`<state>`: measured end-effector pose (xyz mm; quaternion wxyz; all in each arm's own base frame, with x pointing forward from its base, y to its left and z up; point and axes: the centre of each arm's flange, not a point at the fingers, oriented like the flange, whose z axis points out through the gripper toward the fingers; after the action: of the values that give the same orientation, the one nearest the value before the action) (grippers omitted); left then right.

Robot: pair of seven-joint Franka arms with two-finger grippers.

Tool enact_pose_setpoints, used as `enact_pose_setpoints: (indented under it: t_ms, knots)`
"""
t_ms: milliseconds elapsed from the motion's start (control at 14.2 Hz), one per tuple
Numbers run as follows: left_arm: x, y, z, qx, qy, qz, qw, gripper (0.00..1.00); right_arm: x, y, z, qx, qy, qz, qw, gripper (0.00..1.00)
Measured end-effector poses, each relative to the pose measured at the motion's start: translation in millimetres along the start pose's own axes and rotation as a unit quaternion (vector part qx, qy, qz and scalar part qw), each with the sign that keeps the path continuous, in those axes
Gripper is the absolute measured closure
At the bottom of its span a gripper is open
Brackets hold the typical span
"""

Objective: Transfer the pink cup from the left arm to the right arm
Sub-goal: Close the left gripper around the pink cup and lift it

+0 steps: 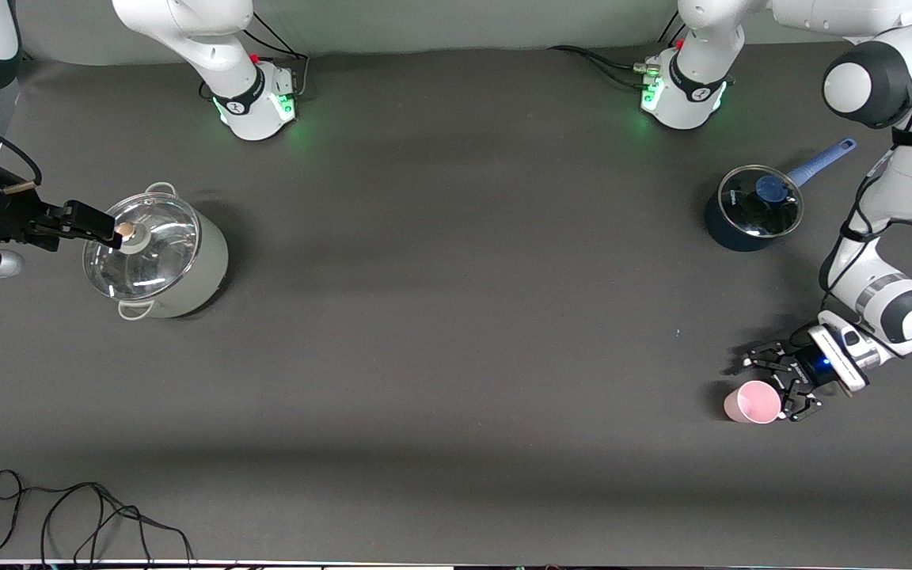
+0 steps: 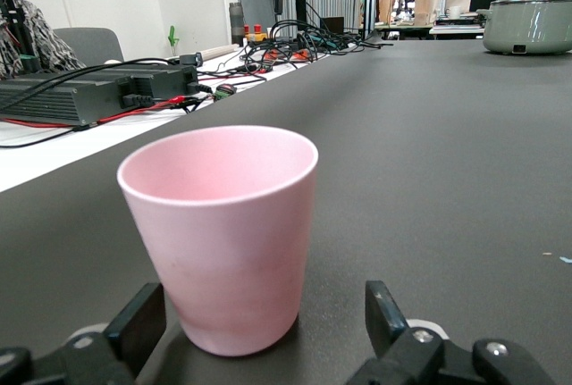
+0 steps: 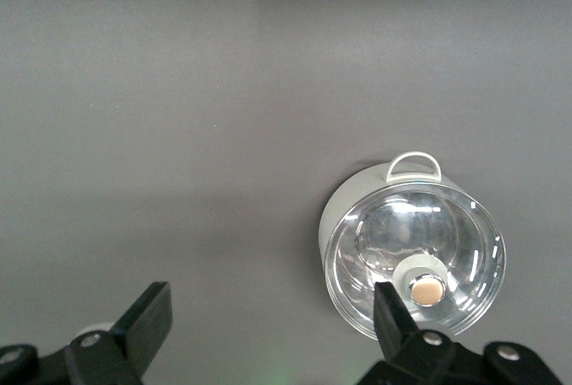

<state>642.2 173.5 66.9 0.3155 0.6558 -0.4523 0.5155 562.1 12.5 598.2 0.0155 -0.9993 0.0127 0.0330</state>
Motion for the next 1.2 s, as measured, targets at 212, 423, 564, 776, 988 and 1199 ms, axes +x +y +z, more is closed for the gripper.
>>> enact_pose_setpoints:
  t_ms: [212, 423, 564, 776, 988, 1199]
  knots:
    - [1.4, 0.3, 4.0, 0.000, 0.003, 0.001, 1.000, 0.01, 0.0, 0.0, 0.0, 0.000, 0.000, 0.000, 1.000, 0.00]
    - [4.7, 0.2, 11.6, 0.001, 0.009, 0.000, 1.000, 0.01, 0.0, 0.0, 0.0, 0.000, 0.000, 0.000, 1.000, 0.00]
    - [5.6, 0.2, 14.0, 0.002, 0.011, 0.000, 1.000, 0.01, 0.0, 0.0, 0.0, 0.000, 0.000, 0.000, 1.000, 0.00]
    - [5.6, 0.1, 14.0, 0.003, 0.011, 0.000, 1.000, 0.11, 0.0, 0.0, 0.0, 0.000, 0.000, 0.000, 1.000, 0.00]
    - [5.8, -0.1, 13.8, 0.003, 0.010, 0.000, 1.000, 0.35, 0.0, 0.0, 0.0, 0.000, 0.000, 0.000, 1.000, 0.00]
    - [6.4, 0.0, 15.3, 0.003, 0.011, -0.001, 1.000, 0.35, 0.0, 0.0, 0.0, 0.000, 0.000, 0.000, 1.000, 0.00]
